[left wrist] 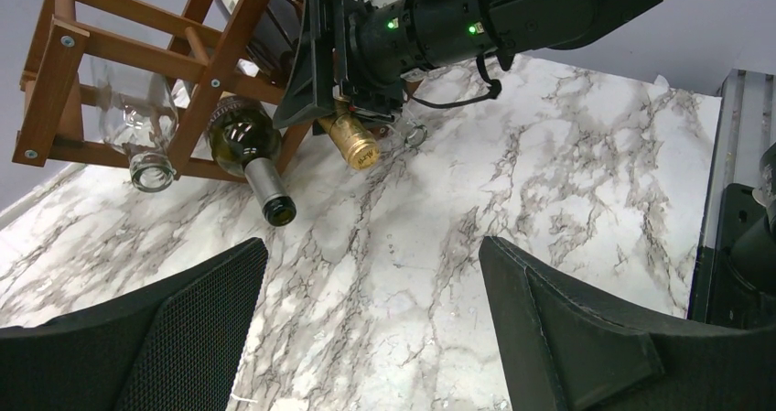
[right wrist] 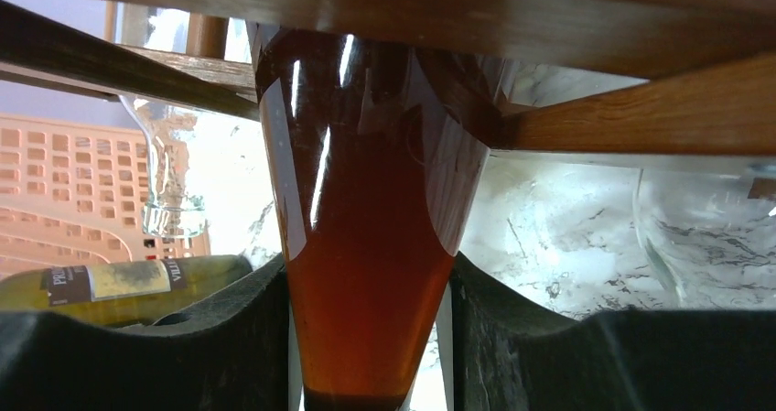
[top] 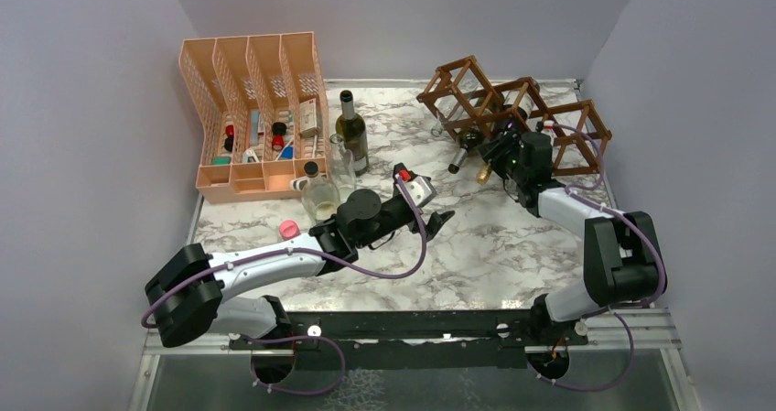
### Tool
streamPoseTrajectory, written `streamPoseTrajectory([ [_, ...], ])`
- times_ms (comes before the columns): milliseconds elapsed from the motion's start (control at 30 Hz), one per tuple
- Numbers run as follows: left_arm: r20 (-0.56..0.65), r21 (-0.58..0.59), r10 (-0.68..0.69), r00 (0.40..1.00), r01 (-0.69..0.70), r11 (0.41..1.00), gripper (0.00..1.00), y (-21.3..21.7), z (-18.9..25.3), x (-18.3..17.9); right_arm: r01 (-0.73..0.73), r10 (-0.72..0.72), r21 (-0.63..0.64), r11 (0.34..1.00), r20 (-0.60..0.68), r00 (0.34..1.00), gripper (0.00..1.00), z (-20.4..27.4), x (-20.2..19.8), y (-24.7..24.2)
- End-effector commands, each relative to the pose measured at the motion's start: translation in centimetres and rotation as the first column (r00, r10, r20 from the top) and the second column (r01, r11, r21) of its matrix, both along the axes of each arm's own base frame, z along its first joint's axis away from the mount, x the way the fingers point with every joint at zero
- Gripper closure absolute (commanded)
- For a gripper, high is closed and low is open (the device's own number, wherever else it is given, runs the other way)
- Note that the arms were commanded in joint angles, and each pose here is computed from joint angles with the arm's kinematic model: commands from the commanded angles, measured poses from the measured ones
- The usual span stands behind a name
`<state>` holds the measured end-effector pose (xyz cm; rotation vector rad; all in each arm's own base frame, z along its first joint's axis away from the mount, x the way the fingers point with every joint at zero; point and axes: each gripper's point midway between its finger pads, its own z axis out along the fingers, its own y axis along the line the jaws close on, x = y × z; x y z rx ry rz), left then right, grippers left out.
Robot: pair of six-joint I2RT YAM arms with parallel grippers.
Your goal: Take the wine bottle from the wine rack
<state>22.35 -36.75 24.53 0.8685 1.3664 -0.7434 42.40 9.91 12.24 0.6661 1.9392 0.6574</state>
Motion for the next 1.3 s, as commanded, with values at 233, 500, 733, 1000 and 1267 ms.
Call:
streamPoseTrajectory([
  [233, 0.031, -0.045, -0.02, 0.999, 0.022, 0.999, 0.08, -0.5, 1.9, 0.0, 0.035, -0.04, 0.046, 0.998, 0.122, 0.992, 0.67, 2.2, -0.7, -0.4],
  [500, 0.03, -0.039, -0.02, 0.999, 0.021, 0.999, 0.08, -0.6, 1.7, 0.1, 0.006, -0.012, 0.037, 0.999, 0.178, 0.984, 0.79, 3.2, -2.1, -0.3],
  [733, 0.026, -0.039, -0.022, 0.999, 0.023, 0.999, 0.08, -0.7, 1.6, 0.1, -0.032, 0.029, 0.012, 0.999, 0.184, 0.983, 0.91, 3.6, -3.5, -0.1],
  [1000, 0.027, -0.036, -0.018, 0.999, 0.019, 0.999, 0.08, -0.7, 1.5, 0.2, -0.089, 0.094, -0.037, 0.995, 0.192, 0.977, 0.99, 4.9, -4.5, 0.4],
  [1267, 0.019, -0.035, -0.022, 1.0, 0.023, 0.999, 0.08, -0.9, 1.3, 0.2, -0.13, 0.133, -0.028, 0.991, 0.177, 0.975, 0.99, 5.8, -5.7, 0.9],
])
